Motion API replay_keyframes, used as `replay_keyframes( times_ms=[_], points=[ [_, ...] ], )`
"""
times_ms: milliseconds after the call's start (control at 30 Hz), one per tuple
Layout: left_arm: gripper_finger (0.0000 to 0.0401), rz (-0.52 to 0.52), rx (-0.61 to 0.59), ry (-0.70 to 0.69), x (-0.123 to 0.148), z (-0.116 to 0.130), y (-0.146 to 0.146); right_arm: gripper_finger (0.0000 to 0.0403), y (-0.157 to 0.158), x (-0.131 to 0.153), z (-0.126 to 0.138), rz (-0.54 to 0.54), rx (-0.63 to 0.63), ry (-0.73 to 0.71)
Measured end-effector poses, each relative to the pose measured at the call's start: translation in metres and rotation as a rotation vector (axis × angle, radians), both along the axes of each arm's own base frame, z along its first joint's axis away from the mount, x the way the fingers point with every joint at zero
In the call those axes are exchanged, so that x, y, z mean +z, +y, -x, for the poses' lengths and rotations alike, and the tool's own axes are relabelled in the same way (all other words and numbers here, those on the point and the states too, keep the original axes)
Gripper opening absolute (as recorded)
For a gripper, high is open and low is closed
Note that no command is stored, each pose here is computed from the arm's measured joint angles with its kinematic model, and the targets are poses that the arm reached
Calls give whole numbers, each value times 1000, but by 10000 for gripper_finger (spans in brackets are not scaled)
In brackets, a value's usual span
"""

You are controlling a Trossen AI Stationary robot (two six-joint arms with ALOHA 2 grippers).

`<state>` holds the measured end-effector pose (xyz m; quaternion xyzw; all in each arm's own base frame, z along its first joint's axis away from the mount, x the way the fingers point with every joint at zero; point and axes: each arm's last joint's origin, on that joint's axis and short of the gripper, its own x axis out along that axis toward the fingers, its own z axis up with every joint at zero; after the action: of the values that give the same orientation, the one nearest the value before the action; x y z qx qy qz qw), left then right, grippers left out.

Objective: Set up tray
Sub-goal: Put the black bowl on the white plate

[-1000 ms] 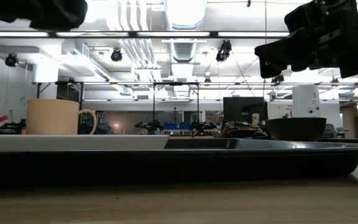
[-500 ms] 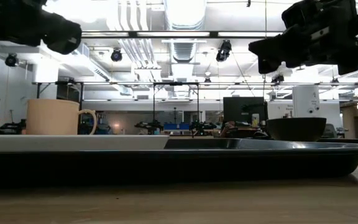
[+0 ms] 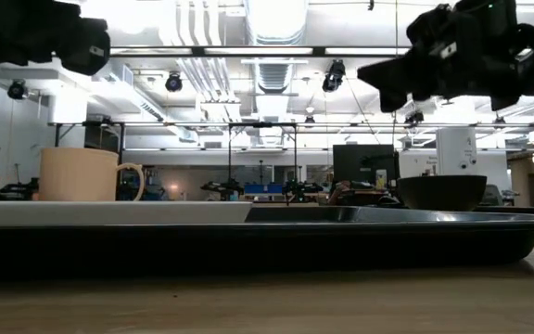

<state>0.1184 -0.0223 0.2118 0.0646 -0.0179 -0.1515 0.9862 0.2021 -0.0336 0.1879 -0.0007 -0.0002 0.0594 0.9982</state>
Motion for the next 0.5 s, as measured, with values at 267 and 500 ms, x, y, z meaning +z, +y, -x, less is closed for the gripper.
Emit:
replay_keyframes(
  times_ms=[267, 500],
  points=[
    [116, 25, -10, -60, 1, 9, 1, 9, -2, 19, -12, -38, 2, -22],
    [116, 33, 2, -94, -13, 16, 3, 9, -4, 19, -21, -27, 3, 146]
  ],
)
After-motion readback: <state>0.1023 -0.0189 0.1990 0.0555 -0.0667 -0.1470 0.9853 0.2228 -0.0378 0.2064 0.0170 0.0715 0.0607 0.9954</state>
